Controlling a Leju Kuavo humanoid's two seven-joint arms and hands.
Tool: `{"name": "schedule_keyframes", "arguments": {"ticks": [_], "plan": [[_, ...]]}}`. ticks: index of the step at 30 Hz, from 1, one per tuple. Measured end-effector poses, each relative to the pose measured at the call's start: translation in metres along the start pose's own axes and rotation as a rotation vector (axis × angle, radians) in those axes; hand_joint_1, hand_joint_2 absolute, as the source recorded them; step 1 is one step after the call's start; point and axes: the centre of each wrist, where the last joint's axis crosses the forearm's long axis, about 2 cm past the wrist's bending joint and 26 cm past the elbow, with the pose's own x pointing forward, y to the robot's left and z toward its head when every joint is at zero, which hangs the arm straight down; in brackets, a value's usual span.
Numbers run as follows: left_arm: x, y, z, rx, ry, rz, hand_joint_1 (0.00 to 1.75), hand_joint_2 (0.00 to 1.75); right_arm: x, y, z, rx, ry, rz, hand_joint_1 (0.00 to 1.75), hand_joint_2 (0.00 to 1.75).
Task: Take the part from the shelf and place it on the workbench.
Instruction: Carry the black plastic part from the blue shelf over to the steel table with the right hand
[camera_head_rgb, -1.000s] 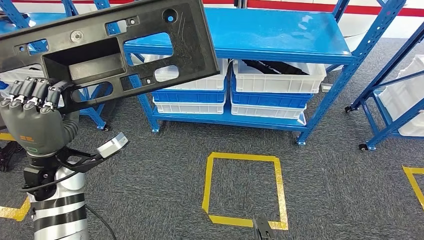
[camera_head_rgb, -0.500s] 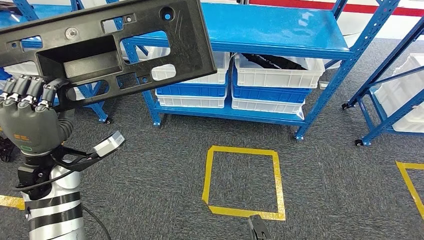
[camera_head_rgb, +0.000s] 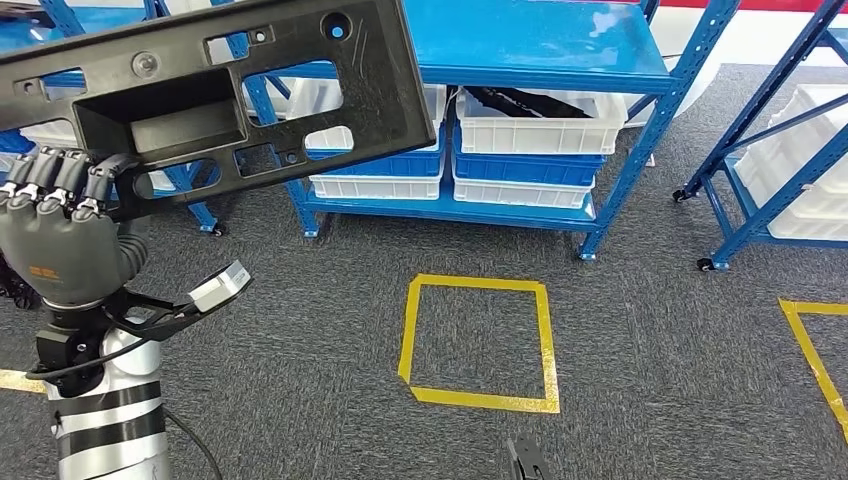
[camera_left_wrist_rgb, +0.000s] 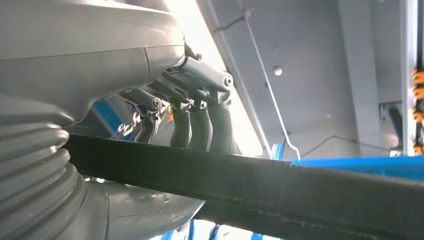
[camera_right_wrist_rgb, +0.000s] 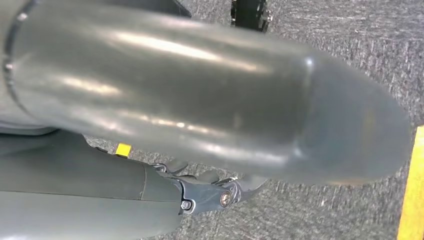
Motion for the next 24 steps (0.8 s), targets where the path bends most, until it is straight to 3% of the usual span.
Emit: {"name": "schedule_keyframes", "arguments": {"ticks": [24], "plan": [[0.004,-0.001,-0.018,0.031,-0.038,-0.003,1.75,1.75,0.003,-0.007,-0.002,-0.031,-0.004,-0.045,0.00,0.00]]}}
